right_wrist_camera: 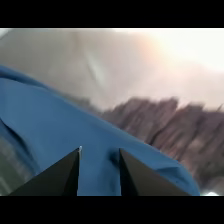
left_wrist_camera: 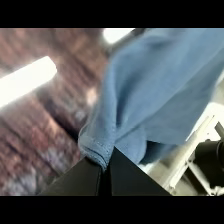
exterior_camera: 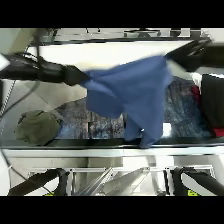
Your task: Fold the shirts.
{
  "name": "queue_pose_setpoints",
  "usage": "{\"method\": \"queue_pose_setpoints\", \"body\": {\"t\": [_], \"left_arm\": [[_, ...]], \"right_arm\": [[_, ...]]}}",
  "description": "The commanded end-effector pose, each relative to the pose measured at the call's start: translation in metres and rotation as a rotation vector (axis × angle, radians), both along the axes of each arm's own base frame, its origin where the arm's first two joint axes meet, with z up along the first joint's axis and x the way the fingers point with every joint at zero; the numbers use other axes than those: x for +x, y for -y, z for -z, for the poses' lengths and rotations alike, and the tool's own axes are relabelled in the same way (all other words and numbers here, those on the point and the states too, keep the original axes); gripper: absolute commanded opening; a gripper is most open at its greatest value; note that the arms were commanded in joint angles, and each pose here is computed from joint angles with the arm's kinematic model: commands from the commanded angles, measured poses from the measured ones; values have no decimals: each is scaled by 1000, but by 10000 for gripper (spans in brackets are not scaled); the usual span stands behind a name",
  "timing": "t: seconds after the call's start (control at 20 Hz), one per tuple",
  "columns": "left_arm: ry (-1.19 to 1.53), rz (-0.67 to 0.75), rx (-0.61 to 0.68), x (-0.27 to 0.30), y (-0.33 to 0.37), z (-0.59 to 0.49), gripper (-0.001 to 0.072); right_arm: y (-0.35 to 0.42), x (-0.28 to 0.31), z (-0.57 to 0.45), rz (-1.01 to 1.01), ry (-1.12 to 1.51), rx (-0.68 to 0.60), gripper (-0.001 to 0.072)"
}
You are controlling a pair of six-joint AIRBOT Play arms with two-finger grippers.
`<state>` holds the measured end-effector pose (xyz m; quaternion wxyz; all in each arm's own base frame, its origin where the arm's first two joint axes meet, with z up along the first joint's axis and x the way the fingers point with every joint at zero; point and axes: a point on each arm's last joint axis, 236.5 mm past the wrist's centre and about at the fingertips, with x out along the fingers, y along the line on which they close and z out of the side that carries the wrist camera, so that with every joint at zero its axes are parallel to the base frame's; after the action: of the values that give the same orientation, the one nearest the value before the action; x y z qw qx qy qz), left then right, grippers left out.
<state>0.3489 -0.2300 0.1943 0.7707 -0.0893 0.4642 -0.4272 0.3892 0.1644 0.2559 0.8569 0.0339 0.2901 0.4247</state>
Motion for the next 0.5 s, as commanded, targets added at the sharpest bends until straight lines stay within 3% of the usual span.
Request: {"method": "queue_pose_setpoints", "body": {"t": [0.0, 0.2, 0.25, 0.3, 0.45], "left_arm": [[-252, 27, 54, 1, 1, 109, 34], [-470, 15, 83, 3, -26, 189, 46], [-518, -6, 79, 6, -37, 202, 267], [-557, -30, 72, 10, -50, 212, 341], [-606, -110, 43, 25, -88, 235, 341]], "right_arm": [[-27, 20, 109, -51, -285, 16, 300], [-12, 22, 157, -24, -499, 37, 290], [0, 18, 153, -7, -526, 44, 231], [15, 13, 149, 13, -550, 47, 216], [65, -11, 148, 180, -629, 12, 221]]}}
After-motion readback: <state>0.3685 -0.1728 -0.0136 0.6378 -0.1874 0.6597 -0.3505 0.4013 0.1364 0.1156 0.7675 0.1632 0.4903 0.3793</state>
